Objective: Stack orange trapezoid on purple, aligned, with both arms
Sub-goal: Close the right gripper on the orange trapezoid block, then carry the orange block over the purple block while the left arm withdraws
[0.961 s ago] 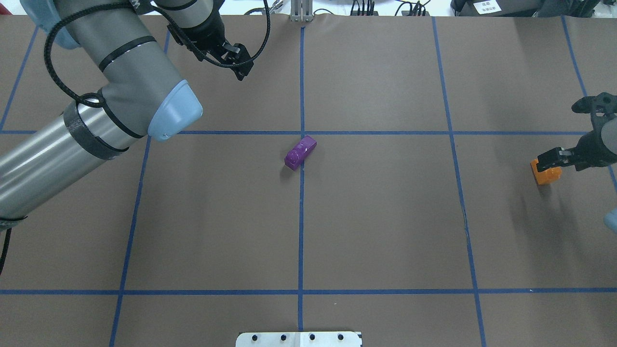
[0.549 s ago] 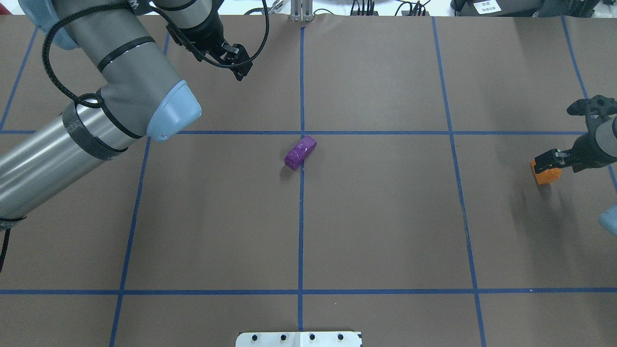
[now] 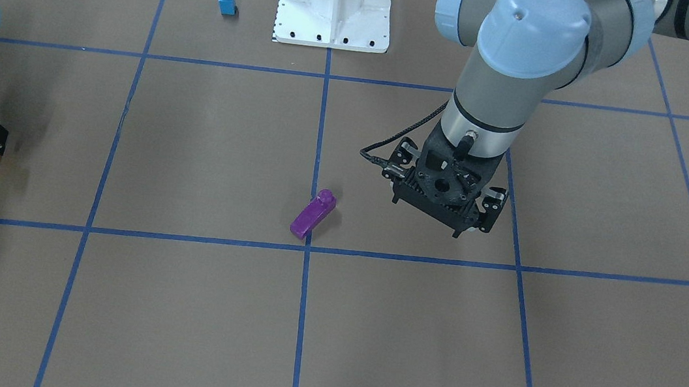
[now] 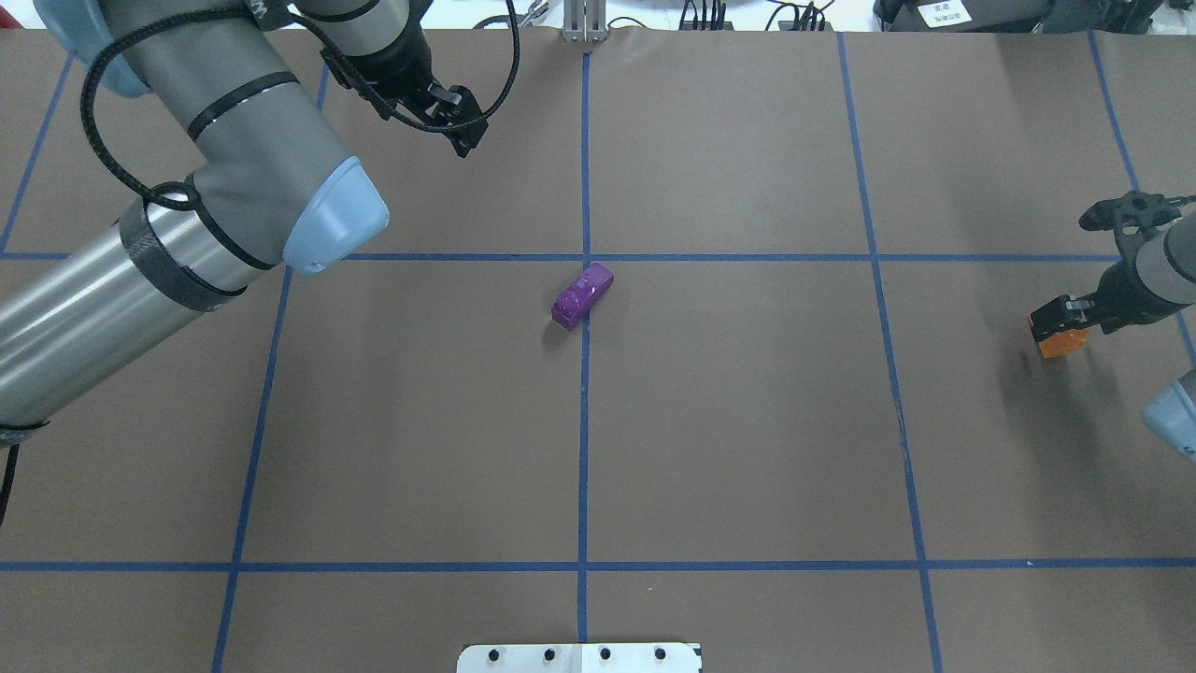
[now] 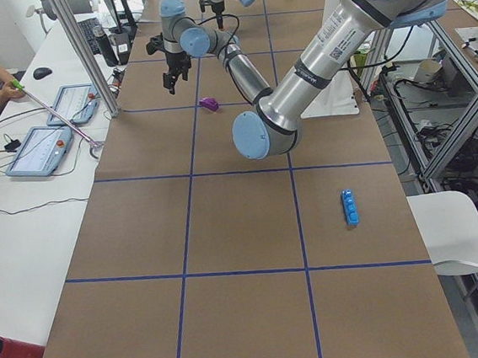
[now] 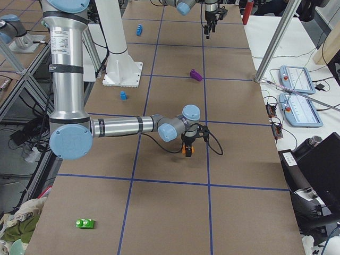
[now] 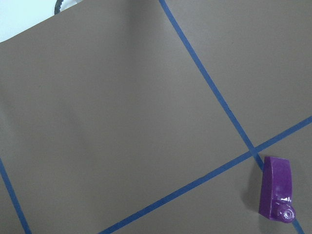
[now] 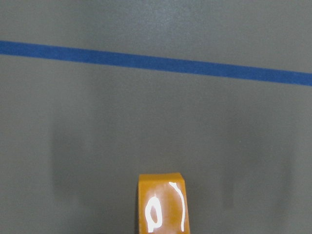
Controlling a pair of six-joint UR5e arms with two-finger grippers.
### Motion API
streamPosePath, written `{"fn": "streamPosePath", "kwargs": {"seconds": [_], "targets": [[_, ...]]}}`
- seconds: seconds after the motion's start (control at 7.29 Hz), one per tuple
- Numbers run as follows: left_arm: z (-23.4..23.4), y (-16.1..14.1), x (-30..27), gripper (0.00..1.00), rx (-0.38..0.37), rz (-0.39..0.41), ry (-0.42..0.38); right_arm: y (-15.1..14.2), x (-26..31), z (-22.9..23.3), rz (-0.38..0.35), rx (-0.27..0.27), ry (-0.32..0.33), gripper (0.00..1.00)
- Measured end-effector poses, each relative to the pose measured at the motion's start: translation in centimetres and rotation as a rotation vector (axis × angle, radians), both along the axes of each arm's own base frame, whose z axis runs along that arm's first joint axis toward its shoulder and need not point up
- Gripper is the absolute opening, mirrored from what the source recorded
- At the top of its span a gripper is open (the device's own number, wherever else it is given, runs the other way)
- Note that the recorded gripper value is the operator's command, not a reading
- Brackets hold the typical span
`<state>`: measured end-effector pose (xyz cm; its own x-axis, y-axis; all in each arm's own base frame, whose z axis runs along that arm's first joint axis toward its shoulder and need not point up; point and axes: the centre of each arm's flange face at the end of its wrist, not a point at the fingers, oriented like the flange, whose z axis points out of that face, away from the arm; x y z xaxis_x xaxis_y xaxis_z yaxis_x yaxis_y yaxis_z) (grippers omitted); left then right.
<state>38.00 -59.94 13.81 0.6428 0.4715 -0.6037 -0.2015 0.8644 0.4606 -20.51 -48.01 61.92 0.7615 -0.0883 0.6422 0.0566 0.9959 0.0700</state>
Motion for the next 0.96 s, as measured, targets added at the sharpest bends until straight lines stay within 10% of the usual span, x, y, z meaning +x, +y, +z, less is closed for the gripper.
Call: {"fn": "streamPosePath", "kwargs": {"seconds": [0.27,0.55,0.96], "targets": [[0.7,0.1,-0.1,1.0,-0.004,0.001,-0.002,-0.2,-0.2,0.0,-0.006,0.0,-0.004,0.55],[0.9,0.2,-0.1,1.0,-0.004,0.002,-0.002,-0.2,-0.3,-0.1,-0.008,-0.004,-0.008,0.03],[0.8,0.4,-0.2,1.0,-0.003,0.001,0.0,0.0,-0.7,-1.7,-0.036,-0.014,-0.069,0.0]]}}
